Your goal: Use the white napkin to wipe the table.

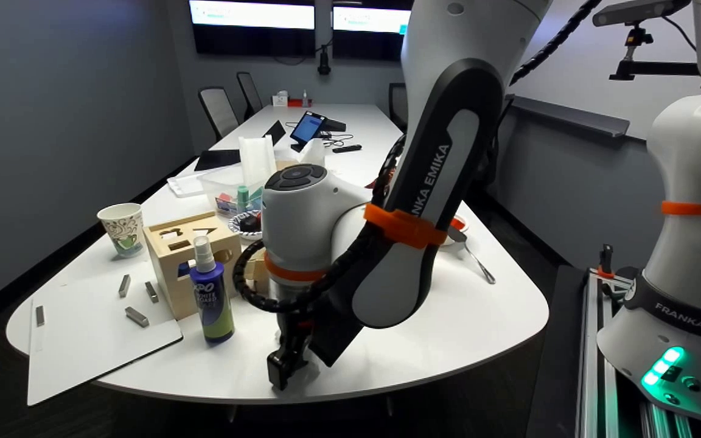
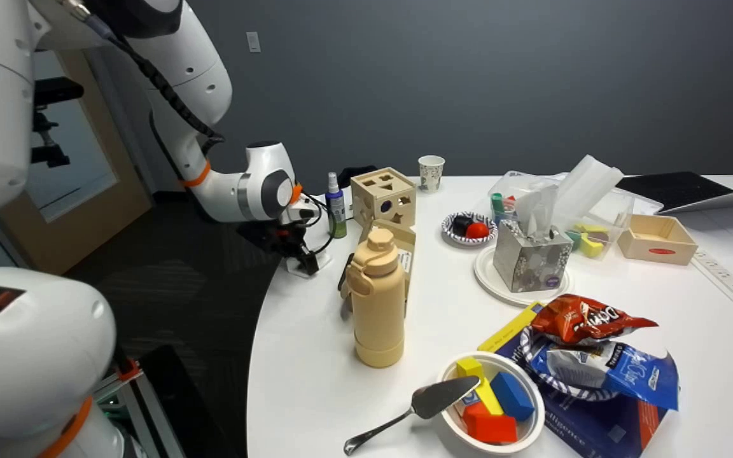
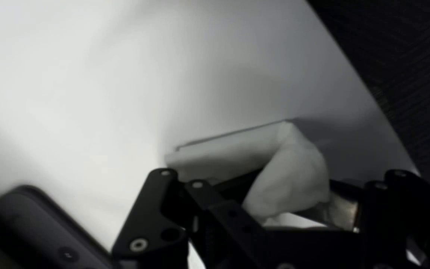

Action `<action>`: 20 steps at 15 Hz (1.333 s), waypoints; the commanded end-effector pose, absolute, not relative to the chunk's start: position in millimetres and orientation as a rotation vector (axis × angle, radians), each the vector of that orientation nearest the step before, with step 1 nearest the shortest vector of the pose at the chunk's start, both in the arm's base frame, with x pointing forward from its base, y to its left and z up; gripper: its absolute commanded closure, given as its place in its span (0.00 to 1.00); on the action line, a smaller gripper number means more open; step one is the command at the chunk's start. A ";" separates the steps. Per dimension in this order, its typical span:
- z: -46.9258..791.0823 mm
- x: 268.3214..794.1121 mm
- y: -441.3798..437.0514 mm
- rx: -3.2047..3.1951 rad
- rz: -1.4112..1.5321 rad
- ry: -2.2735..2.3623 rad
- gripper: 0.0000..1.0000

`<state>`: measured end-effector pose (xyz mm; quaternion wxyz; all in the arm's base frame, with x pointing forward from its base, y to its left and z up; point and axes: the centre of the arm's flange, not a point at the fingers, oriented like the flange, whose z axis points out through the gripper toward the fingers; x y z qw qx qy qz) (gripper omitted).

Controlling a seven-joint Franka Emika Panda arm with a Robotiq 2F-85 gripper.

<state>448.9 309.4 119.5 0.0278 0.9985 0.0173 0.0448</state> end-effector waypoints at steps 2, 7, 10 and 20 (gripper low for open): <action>135.8 402.3 265.9 3.001 0.067 -0.154 1.00; 151.8 352.5 235.0 2.926 0.077 -0.367 1.00; 163.0 330.3 215.1 2.849 0.156 -0.521 1.00; 187.8 303.0 165.8 2.464 0.272 -0.916 1.00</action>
